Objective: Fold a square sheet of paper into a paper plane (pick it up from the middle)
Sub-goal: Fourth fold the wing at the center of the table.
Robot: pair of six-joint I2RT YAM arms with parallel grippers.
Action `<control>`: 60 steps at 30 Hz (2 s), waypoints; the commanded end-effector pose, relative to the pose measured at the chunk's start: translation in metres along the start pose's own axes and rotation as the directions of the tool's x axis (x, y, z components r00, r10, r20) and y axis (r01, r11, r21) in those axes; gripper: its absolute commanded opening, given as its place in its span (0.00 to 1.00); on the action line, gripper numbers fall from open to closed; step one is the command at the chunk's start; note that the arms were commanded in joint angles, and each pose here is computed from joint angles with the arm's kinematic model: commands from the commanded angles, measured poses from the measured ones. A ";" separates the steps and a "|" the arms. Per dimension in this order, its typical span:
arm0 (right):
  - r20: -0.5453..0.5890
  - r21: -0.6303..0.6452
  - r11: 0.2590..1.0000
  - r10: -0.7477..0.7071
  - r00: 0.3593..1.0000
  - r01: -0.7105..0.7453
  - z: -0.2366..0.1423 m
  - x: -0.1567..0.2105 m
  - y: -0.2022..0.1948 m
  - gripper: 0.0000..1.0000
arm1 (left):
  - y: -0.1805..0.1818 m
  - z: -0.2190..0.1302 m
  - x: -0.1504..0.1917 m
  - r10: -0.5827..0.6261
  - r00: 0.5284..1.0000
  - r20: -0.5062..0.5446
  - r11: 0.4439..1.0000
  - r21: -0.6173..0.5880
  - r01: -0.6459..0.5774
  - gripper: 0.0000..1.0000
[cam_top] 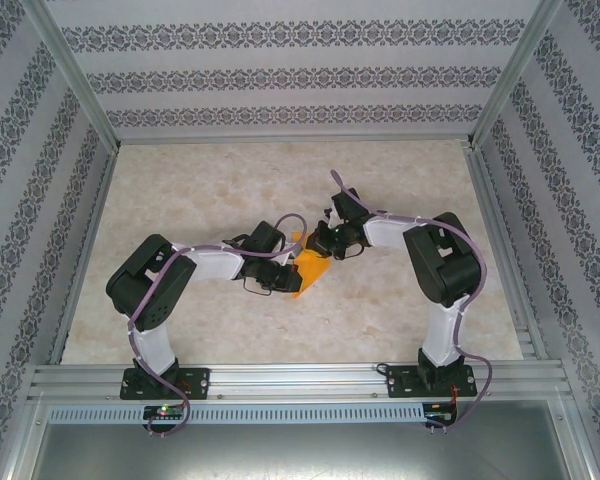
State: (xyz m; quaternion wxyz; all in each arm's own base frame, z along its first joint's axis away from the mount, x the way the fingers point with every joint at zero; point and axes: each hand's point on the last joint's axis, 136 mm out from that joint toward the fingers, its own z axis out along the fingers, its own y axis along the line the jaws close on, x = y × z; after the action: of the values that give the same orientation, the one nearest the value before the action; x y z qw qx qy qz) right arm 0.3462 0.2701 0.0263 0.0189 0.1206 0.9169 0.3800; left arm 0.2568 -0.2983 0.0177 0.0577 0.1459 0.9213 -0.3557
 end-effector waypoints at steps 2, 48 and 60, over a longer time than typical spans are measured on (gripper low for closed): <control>-0.002 0.073 0.997 0.011 1.000 -0.010 0.006 -0.003 -0.022 0.02 | 0.025 0.002 0.046 -0.113 0.984 -0.136 0.990 -0.094 0.100 0.00; -0.031 0.146 0.989 0.041 0.999 -0.036 0.018 0.009 -0.062 0.00 | 0.003 -0.011 0.028 -0.127 0.992 -0.025 0.988 -0.095 0.124 0.17; -0.027 0.150 0.988 0.047 0.999 -0.043 0.017 0.010 -0.065 0.00 | 0.007 -0.001 0.040 -0.135 0.988 -0.079 0.988 -0.083 0.129 0.14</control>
State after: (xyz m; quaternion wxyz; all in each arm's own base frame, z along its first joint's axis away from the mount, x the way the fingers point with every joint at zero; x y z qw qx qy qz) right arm 0.3443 0.2703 0.0152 0.0158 0.0970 0.9163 0.3883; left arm 0.2297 -0.2850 0.0179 0.0214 0.0814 0.9400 -0.3305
